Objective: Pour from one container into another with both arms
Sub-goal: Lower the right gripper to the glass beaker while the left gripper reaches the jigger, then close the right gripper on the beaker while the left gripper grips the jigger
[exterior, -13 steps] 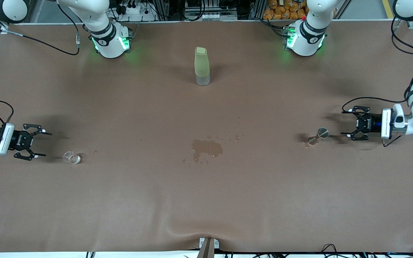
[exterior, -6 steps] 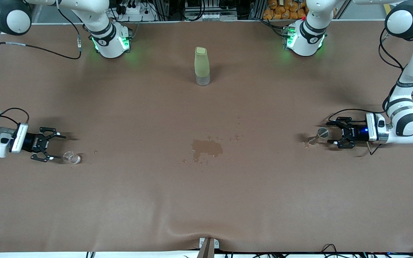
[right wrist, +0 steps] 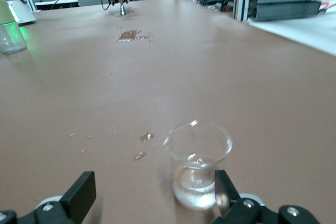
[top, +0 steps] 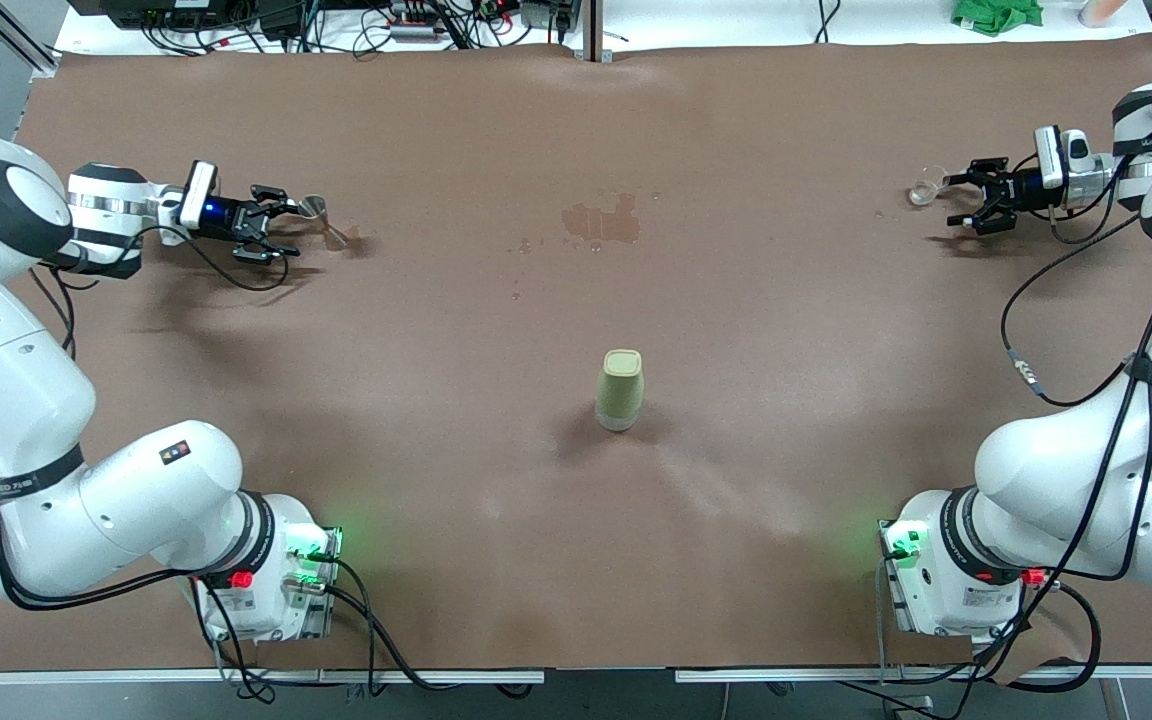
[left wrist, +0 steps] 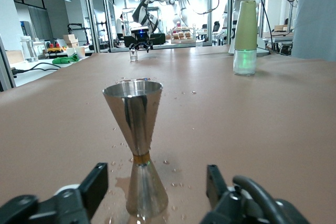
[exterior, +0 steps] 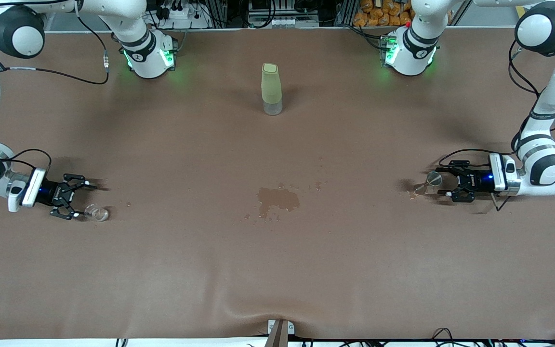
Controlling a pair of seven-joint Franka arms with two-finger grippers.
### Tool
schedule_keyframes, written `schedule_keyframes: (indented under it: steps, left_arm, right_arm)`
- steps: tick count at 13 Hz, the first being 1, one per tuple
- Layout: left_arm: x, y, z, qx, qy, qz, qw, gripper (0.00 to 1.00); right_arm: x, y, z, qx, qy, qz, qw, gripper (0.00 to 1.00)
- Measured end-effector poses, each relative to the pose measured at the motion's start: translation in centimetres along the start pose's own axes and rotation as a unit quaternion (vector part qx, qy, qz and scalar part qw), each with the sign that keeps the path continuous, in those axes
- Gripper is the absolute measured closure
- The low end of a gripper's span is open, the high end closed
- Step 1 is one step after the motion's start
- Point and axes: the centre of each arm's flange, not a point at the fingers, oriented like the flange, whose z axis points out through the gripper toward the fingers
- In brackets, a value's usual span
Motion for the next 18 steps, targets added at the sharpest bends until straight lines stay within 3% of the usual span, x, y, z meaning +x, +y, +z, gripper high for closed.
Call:
schedule_keyframes:
  steps: [5,10,13,14,18]
  left_arm:
    - [-0.1,-0.7,2.0,-0.006,0.009,0.0,1.0,0.22]
    - [-0.8,-0.6,3.0,-0.006,0.015,-0.006,1.0,0.26]
    - [-0.9,-0.7,3.0,-0.006,0.015,-0.006,1.0,0.32]
    - [-0.8,-0.7,3.0,-0.006,0.015,-0.005,1.0,0.38]
    - [-0.8,-0.8,3.3,-0.009,0.015,-0.005,1.0,0.44]
  right_arm:
    - [-1.7,-0.3,-1.1,-0.017,0.011,-0.013,1.0,0.0]
    - [-4.0,0.3,-0.6,-0.065,0.052,-0.024,0.996,0.0]
    - [-3.5,0.8,0.8,-0.062,0.063,-0.033,0.996,0.0]
    - [-3.0,1.2,1.4,-0.059,0.067,-0.038,0.995,0.0]
    - [-1.7,2.2,3.5,-0.045,0.071,-0.068,0.994,0.0]
